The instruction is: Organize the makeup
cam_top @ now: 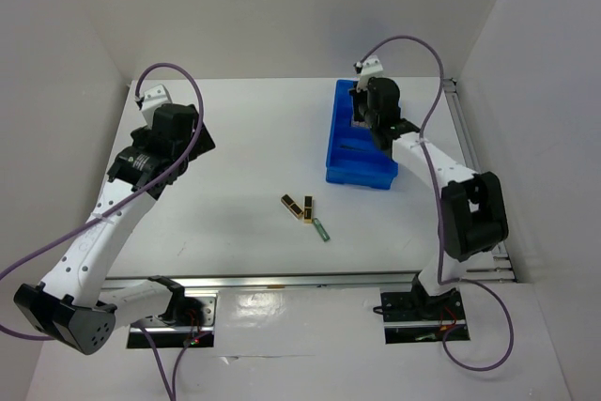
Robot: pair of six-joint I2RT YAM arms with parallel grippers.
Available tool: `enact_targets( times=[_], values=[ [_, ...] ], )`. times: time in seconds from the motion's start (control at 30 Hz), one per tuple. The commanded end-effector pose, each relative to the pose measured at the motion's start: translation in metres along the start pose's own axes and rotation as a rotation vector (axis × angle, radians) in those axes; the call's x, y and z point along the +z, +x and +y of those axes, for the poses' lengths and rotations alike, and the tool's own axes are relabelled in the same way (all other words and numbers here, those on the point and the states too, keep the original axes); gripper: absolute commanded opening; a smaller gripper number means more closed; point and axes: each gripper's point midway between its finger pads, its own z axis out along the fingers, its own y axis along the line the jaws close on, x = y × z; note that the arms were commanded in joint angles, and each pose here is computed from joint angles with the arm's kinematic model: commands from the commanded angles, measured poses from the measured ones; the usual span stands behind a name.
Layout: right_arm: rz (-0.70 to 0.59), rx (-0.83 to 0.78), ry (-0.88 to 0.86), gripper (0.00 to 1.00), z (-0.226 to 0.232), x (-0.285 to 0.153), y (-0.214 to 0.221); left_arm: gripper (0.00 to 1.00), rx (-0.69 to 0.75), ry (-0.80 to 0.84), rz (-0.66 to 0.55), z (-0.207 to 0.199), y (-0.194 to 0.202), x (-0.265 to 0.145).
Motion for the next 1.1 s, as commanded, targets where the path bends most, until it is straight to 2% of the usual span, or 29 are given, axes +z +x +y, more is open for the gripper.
enact_targets(
  times=[0.0, 0.03, 0.07, 0.1, 0.17, 0.2, 0.23, 0.3, 0.33, 0.4, 0.43, 0.63, 1.07],
  values=[
    [0.127, 0.221, -0.135, 0.13, 0.044, -0.04, -0.011, 0.99, -0.017, 0.02, -0.033, -0.003, -0.013, -0.005],
    [0.21, 0.229, -0.195, 0.15, 0.06, -0.055, 0.002, 0.99, -0.022, 0.033, -0.033, -0.006, -0.013, -0.005],
    [0.241, 0.219, -0.234, 0.18, 0.072, -0.064, 0.006, 0.99, -0.022, 0.033, -0.033, -0.006, -0.013, -0.005],
    [0.277, 0.204, -0.283, 0.27, 0.097, -0.077, 0.015, 0.99, -0.022, 0.033, -0.033, -0.006, -0.013, -0.005],
    [0.357, 0.176, -0.289, 0.35, 0.116, -0.099, 0.042, 0.99, -0.012, 0.023, -0.02, -0.005, -0.008, -0.001],
    [0.391, 0.167, -0.287, 0.49, 0.124, -0.106, 0.054, 0.99, -0.011, 0.031, -0.014, -0.007, -0.007, -0.001],
    [0.415, 0.182, -0.304, 0.58, 0.141, -0.119, 0.058, 0.99, -0.012, 0.031, -0.015, -0.009, -0.007, 0.002],
    [0.503, 0.189, -0.305, 0.59, 0.149, -0.134, 0.082, 0.99, -0.003, 0.031, -0.015, -0.008, -0.007, 0.002],
    [0.539, 0.217, -0.305, 0.64, 0.158, -0.142, 0.091, 0.99, -0.003, 0.039, -0.01, -0.012, -0.006, 0.004],
    [0.571, 0.237, -0.297, 0.64, 0.16, -0.147, 0.099, 0.99, -0.003, 0.039, -0.01, -0.012, -0.006, 0.004],
    [0.587, 0.247, -0.298, 0.7, 0.164, -0.151, 0.102, 0.99, -0.003, 0.039, -0.01, -0.012, -0.006, 0.004],
    [0.758, 0.301, -0.283, 0.73, 0.182, -0.147, 0.14, 0.99, -0.003, 0.046, -0.005, -0.013, -0.005, 0.004],
    [0.827, 0.329, -0.294, 0.67, 0.2, -0.132, 0.171, 0.99, 0.022, 0.042, 0.001, -0.015, -0.003, 0.01]
  ],
)
